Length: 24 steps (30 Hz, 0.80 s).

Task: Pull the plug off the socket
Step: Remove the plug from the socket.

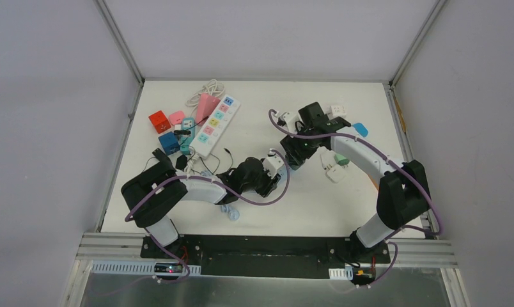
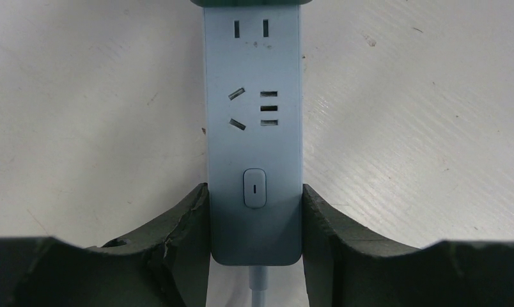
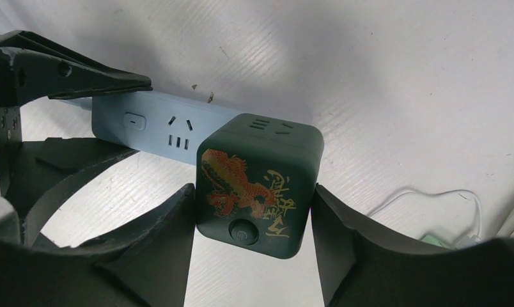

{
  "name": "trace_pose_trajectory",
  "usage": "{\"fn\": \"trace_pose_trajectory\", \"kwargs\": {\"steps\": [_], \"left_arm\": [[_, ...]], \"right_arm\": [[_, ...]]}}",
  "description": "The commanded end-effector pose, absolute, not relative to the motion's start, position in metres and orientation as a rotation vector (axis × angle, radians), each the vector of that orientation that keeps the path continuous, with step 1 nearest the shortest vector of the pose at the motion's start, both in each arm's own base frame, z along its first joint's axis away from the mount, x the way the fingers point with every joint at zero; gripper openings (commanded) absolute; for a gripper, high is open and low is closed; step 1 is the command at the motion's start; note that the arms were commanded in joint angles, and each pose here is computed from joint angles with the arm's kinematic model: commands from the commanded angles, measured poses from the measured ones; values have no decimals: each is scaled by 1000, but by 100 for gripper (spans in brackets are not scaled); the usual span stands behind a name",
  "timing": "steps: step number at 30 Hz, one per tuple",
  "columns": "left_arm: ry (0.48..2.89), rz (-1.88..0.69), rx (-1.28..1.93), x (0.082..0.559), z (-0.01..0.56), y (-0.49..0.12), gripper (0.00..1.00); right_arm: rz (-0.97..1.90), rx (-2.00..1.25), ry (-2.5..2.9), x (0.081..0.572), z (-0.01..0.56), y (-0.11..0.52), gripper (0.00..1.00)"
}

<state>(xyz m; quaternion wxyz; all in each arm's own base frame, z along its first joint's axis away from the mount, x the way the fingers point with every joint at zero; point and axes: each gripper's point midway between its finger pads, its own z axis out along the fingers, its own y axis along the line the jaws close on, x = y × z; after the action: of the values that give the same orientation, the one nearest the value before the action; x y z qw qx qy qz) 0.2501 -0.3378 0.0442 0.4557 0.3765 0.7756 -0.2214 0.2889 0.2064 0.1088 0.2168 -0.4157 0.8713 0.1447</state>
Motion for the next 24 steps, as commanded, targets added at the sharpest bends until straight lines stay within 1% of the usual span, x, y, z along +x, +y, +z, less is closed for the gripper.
{"fn": "trace_pose_trajectory", "kwargs": {"steps": [1,3,4,6,8,10,15,19,24], "left_arm": [[2029,-488,921,251,26,-315,9],[2027,-521,867,251,37,-317,30],[2019,-537,847,251,44,-318,43],[2001,-563,814,252,56,-321,61],[1983,-605,799,250,67,-324,71],[1965,-641,784,248,77,-327,78],[1895,-704,775,242,96,-329,88],[1800,-743,834,237,101,-333,91],[1652,-727,930,241,95,-342,91]], "right_arm": [[472,-1259,2374,272,111,225,0],[442,-1236,2393,278,107,220,0],[438,-1229,2407,279,104,218,0],[452,-1214,2426,281,101,215,0],[467,-1206,2437,281,99,214,0],[483,-1207,2441,281,97,215,0],[552,-1198,2455,279,93,217,0],[586,-1189,2465,279,91,218,0],[593,-1190,2467,280,91,218,0]]}}
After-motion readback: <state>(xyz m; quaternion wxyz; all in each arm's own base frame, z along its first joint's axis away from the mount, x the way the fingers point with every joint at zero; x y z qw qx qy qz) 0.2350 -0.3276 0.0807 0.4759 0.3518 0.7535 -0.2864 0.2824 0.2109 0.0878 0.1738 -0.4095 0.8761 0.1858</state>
